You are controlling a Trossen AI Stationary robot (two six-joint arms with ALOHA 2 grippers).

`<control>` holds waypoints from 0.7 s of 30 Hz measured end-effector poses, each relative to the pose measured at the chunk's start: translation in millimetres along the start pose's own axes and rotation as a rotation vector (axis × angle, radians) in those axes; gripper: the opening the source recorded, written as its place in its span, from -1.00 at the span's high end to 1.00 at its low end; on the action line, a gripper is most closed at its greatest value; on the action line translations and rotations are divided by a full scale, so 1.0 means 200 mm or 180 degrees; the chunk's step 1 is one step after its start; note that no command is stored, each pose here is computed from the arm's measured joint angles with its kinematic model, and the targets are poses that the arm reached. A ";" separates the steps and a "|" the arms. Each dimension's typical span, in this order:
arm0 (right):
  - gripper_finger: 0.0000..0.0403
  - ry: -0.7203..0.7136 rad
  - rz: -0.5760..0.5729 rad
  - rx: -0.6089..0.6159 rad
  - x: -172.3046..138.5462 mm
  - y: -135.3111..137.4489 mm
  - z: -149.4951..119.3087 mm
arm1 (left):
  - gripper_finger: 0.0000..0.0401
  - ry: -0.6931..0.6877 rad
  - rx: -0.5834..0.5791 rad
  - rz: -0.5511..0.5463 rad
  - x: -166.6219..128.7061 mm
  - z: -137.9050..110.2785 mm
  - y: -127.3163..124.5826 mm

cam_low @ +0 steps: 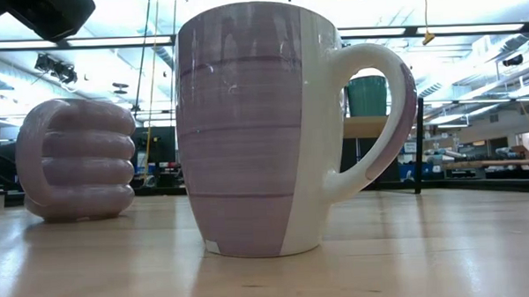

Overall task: Place coffee mugs
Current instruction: Put the light blue mug on the shelf

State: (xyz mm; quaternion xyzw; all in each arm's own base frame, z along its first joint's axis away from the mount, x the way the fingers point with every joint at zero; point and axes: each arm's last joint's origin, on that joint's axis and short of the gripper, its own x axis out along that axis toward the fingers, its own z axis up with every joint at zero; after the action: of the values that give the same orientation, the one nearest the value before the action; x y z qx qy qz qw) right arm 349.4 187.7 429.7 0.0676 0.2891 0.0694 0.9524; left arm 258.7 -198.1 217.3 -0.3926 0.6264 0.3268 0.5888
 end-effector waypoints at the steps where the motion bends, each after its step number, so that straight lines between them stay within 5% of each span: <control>1: 0.21 0.0010 0.0027 0.0000 0.00 0.00 0.00 | 0.89 0.0003 0.0013 0.0003 0.00 0.00 0.00; 21: 0.21 0.0570 0.0042 -0.0195 -0.02 -0.02 -0.07 | 0.89 0.0214 0.0629 0.0020 -0.34 0.04 0.27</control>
State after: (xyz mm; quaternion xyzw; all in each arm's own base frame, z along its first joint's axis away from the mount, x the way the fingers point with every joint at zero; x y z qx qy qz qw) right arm 337.5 183.4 419.3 0.0338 0.3704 0.0902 0.9239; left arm 214.9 -158.4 282.3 -0.3413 0.6762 0.2520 0.6023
